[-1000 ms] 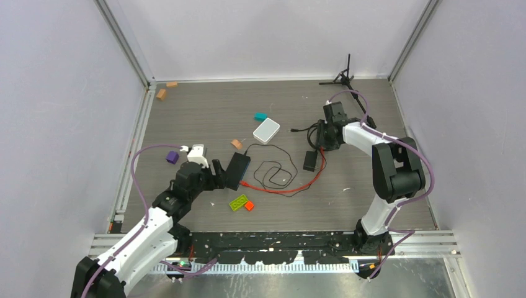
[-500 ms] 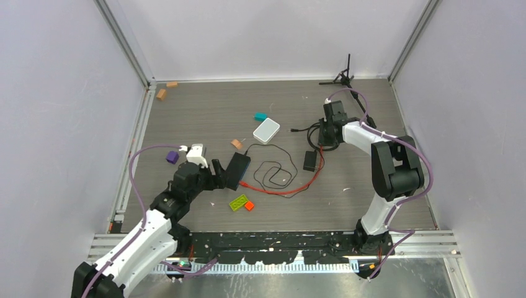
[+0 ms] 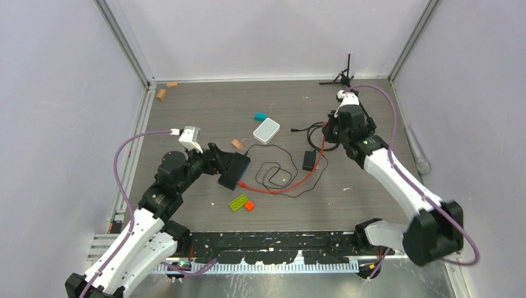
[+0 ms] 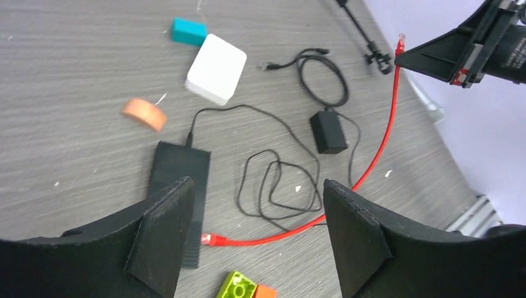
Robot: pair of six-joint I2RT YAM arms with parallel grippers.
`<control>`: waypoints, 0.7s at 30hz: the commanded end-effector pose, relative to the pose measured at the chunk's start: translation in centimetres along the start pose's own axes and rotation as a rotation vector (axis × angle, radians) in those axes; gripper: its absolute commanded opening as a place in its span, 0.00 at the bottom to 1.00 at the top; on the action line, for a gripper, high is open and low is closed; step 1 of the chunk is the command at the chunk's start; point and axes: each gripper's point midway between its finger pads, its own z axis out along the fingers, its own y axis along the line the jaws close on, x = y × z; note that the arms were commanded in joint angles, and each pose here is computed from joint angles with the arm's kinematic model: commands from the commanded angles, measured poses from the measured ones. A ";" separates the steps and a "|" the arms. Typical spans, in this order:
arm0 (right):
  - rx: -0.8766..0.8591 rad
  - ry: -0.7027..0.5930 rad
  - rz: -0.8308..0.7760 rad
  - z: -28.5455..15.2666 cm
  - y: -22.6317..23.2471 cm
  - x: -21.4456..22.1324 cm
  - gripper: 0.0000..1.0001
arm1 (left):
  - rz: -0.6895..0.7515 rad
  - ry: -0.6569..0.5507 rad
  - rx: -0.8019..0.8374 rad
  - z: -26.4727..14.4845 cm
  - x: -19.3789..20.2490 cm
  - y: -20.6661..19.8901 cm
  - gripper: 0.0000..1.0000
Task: Insert the plug into the switch port
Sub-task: Pick up the connector from the center of the board.
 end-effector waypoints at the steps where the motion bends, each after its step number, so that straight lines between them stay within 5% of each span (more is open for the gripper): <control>1: -0.048 -0.152 -0.045 -4.9 2.0 -2.1 0.01 | 0.008 -0.055 0.180 -0.2 -3.3 -4.4 0.77; 12: -0.836 -0.349 -0.293 -18.9 15.4 -2.1 0.00 | 0.182 -0.114 0.623 -2.3 -5.7 -12.2 0.77; 21: -1.064 -0.334 -0.456 -25.6 21.7 -0.1 0.00 | 0.285 -0.158 0.999 -8.1 -6.3 -17.4 0.73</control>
